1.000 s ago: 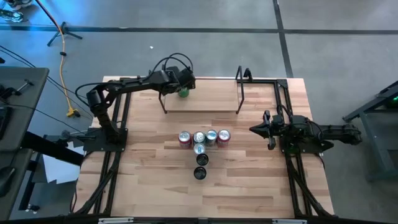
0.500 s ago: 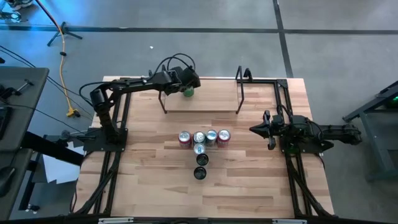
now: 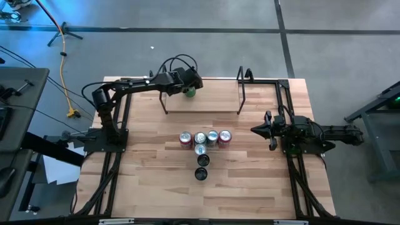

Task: Place canned beverage on shelf
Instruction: Put the left green soda can on the shelf

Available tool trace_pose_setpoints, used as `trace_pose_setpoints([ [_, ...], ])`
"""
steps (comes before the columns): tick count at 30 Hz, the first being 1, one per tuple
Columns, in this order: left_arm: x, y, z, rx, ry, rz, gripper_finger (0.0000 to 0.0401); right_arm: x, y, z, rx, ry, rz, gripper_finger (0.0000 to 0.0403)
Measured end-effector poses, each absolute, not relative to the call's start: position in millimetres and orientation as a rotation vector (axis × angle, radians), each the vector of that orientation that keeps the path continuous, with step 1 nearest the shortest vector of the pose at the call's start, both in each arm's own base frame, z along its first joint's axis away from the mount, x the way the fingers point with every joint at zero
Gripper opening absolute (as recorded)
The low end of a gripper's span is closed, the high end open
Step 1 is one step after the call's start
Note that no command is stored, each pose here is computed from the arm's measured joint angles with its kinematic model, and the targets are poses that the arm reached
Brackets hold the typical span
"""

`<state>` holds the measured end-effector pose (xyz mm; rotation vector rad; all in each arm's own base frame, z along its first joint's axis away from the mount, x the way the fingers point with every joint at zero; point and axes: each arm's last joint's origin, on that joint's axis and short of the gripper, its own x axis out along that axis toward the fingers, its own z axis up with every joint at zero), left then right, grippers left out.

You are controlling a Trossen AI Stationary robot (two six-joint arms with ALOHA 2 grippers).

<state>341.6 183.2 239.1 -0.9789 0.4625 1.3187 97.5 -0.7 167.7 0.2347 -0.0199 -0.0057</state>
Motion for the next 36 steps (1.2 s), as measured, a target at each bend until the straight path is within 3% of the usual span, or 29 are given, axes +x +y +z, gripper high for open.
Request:
trace_pose_setpoints([
  [8,342.1,183.3,240.0,-0.917,0.498,1.289,0.0259,97.5,-0.7,167.7,0.235,-0.02,-0.005,0.0],
  [11,339.0,183.4,244.5,-0.84,0.567,1.235,0.0238,97.5,-0.7,167.6,0.235,-0.02,-0.006,0.0],
  [23,305.8,198.0,287.7,-0.549,0.712,0.967,0.0236,97.5,-0.7,167.6,0.235,-0.02,-0.006,0.0],
  [27,294.4,211.6,287.4,-0.544,0.779,0.796,0.0236,97.5,-0.7,167.6,0.235,-0.02,-0.006,0.0],
  [36,276.4,236.7,288.4,-0.521,0.777,0.714,0.0236,97.5,-0.7,167.7,0.235,-0.02,-0.006,0.0],
])
